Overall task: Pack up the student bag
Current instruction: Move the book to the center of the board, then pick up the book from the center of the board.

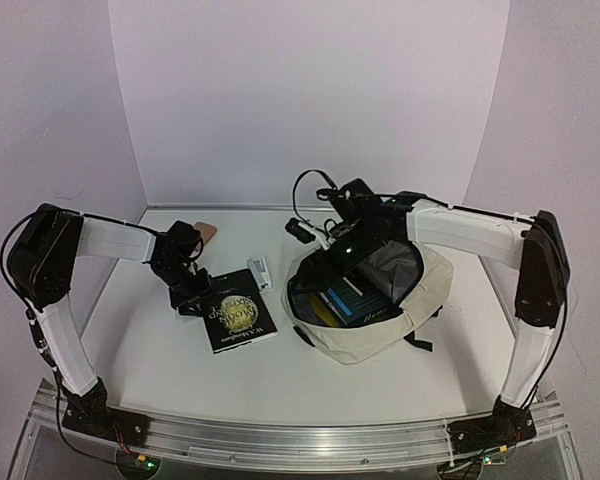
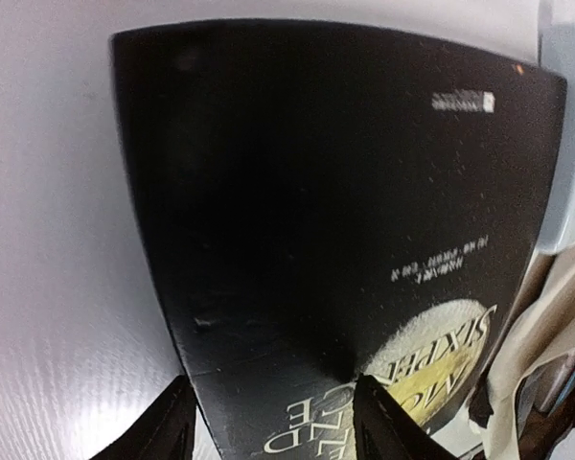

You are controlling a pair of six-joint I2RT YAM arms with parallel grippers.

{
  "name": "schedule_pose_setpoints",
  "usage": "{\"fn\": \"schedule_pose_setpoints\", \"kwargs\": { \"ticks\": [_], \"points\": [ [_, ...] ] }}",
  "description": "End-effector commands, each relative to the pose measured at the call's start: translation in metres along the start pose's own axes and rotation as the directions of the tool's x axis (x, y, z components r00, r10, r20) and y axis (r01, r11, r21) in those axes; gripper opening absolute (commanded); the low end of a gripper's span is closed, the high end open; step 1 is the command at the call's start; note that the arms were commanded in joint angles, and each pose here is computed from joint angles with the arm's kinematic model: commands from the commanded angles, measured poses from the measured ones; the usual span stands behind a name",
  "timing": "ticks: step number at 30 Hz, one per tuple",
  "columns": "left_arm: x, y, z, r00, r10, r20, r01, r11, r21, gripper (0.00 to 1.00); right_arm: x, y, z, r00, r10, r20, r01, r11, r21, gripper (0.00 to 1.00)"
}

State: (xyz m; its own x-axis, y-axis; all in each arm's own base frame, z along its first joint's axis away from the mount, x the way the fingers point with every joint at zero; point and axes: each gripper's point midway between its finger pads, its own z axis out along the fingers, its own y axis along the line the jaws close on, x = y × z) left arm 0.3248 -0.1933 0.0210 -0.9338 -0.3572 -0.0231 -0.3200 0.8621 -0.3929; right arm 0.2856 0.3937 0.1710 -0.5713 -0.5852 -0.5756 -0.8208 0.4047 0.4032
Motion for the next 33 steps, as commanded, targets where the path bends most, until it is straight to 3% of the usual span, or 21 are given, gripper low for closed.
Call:
{"fn": "schedule_pose_setpoints", "kwargs": {
  "ticks": [1, 3, 7, 14, 22, 29, 33],
  "points": [
    [0.002, -0.031, -0.034, 1.0, 0.019, 0.02, -0.02, 0.997, 0.08, 0.61, -0.026, -0.003, 0.014, 0.998, -0.003, 0.063, 0.002, 1.0, 0.013, 0.77],
    [-0.007, -0.028, -0.046, 0.999, -0.003, 0.05, -0.001, 0.998, 0.068, 0.69, -0.029, -0.003, 0.022, 0.998, -0.005, 0.063, 0.004, 1.0, 0.01, 0.77],
    [-0.008, -0.023, -0.043, 0.994, -0.099, 0.049, 0.093, 0.99, 0.103, 0.74, -0.042, -0.006, 0.045, 0.997, 0.011, 0.075, -0.011, 1.0, 0.0, 0.76],
    [0.002, -0.01, -0.033, 0.954, -0.286, 0.093, 0.254, 0.932, 0.257, 0.73, -0.062, -0.017, 0.09, 0.995, 0.024, 0.101, -0.027, 0.999, 0.034, 0.72],
    [0.004, -0.009, -0.024, 0.953, -0.29, 0.091, 0.249, 0.916, 0.315, 0.71, -0.037, -0.046, 0.135, 0.998, 0.047, 0.029, -0.05, 0.996, 0.077, 0.61],
    [0.003, -0.015, -0.007, 0.954, -0.294, 0.067, 0.247, 0.891, 0.381, 0.68, -0.014, -0.068, 0.165, 0.998, 0.057, -0.026, -0.054, 0.993, 0.109, 0.6],
    [0.0, -0.023, -0.005, 0.958, -0.279, 0.061, 0.232, 0.884, 0.407, 0.58, -0.001, -0.058, 0.179, 0.993, 0.099, -0.062, -0.098, 0.995, 0.012, 0.61]
  ]
}}
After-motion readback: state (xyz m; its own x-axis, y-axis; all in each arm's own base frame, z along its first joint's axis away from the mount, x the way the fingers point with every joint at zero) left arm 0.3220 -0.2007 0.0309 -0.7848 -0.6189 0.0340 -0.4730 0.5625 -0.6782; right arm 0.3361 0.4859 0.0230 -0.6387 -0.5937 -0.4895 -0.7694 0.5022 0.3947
